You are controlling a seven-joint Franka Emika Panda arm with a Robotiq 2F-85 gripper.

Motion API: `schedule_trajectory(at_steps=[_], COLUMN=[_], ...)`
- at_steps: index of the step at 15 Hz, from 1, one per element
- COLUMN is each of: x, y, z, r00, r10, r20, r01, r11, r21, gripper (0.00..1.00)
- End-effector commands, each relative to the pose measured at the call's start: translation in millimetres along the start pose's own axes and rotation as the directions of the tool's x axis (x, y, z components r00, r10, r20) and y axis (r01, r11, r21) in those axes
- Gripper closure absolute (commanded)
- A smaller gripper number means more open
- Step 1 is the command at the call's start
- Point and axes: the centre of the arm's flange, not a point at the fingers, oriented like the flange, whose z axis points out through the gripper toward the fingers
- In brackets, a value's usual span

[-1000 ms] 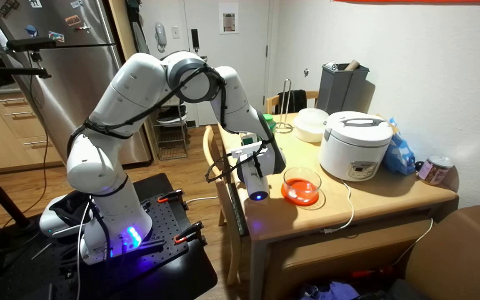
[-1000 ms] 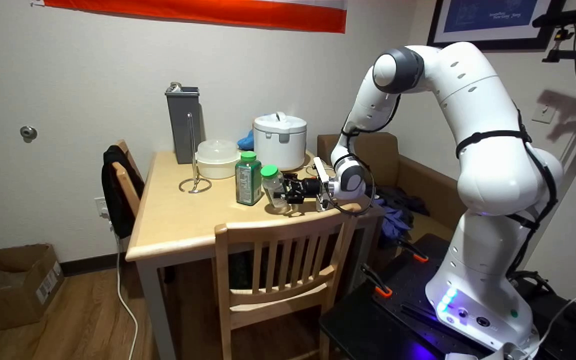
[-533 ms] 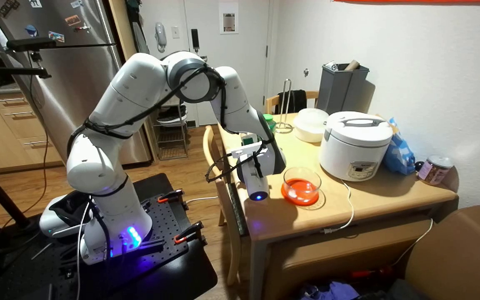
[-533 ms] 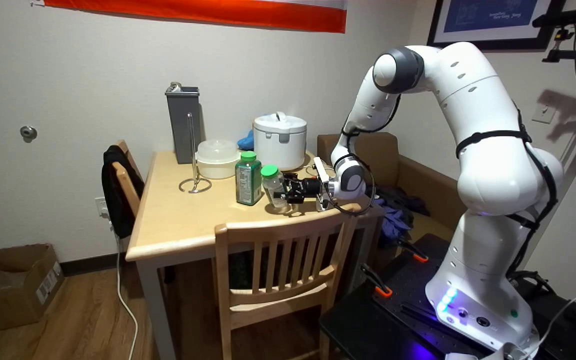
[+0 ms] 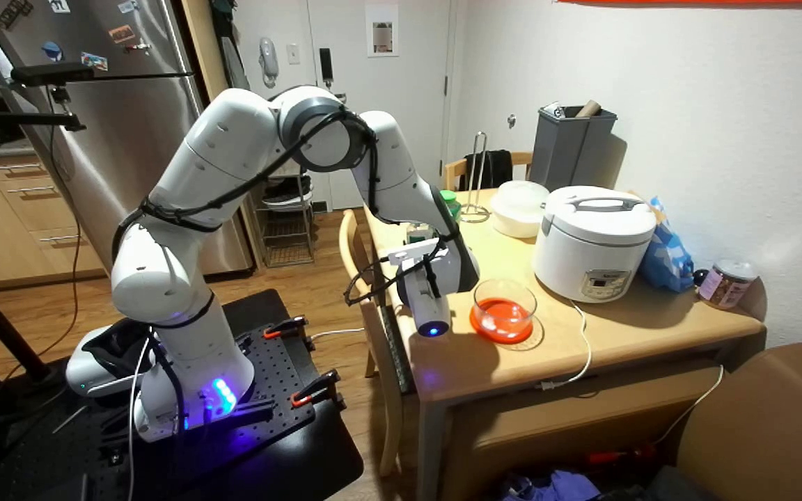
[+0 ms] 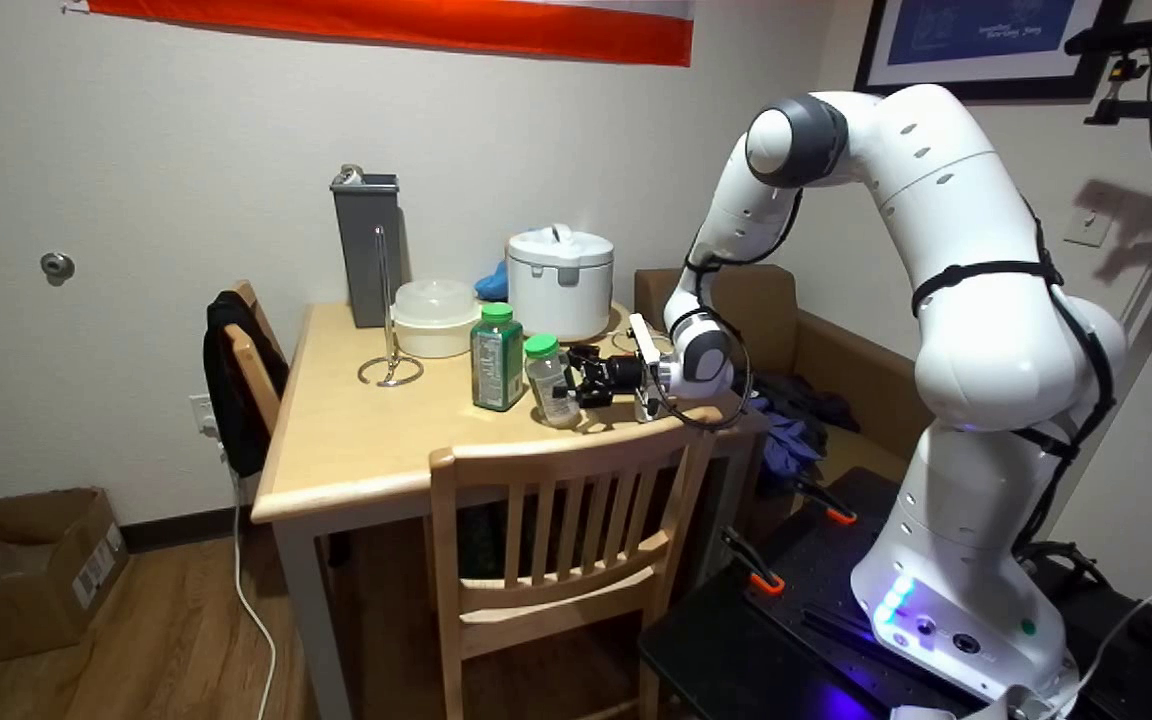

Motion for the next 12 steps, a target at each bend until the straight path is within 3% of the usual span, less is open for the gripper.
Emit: schedule_trajectory(at_steps=[1,6,12], x=[0,-3,-33], y=[-7,-9,-23], z=[-2,-10,-26], r00=[1.000,0.999,0.994], r10=[0.022,0.015,-0.039], r20=[-0.012,-0.031,-0.106], r01=[-0.022,-0.014,0.040], r11=[1.000,1.000,0.999], r21=[0.011,0.014,0.007], gripper=[0.00,0.00,0.00])
